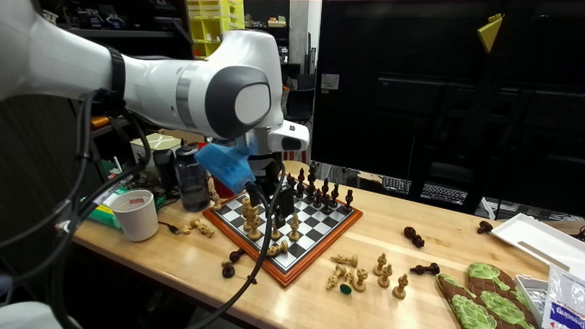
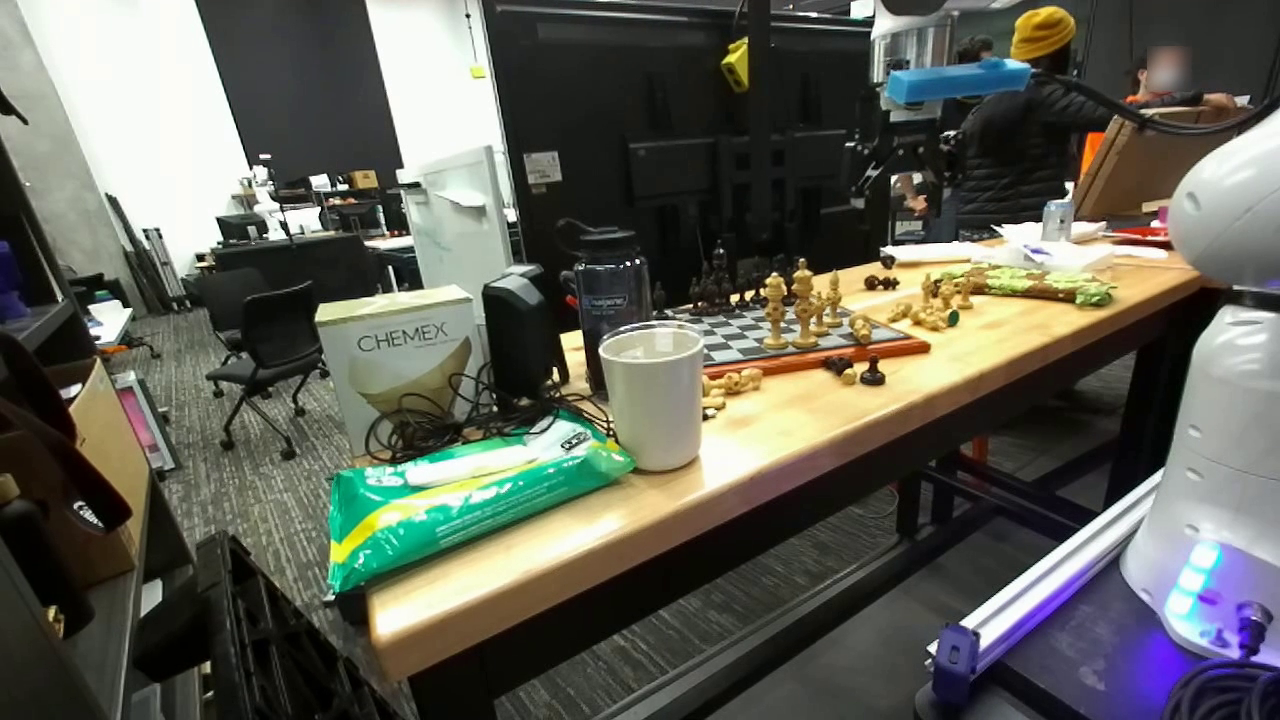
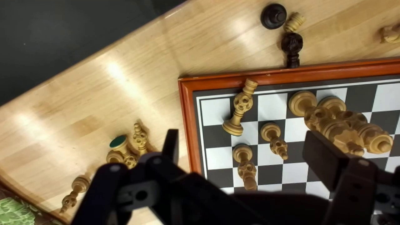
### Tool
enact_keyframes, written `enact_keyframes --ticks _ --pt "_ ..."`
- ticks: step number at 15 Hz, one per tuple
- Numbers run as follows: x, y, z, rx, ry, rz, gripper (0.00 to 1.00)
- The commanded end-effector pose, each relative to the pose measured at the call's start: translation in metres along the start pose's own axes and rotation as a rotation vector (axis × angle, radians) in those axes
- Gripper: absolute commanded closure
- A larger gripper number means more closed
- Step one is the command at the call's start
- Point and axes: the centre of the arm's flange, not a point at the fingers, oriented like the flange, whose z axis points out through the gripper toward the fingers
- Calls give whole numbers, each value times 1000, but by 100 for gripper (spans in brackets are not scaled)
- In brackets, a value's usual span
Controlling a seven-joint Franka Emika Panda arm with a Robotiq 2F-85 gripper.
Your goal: Pick up the beige chess piece lying on he bottom right side of the chess board and then put it in an upright position
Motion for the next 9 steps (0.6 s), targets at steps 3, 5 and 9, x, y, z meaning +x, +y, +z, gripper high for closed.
enact_keyframes --ticks 3,5,9 --pt "3 -4 16 9 -8 14 0" --pt "6 -6 28 27 -12 28 0" --pt "7 -7 53 60 -34 91 0"
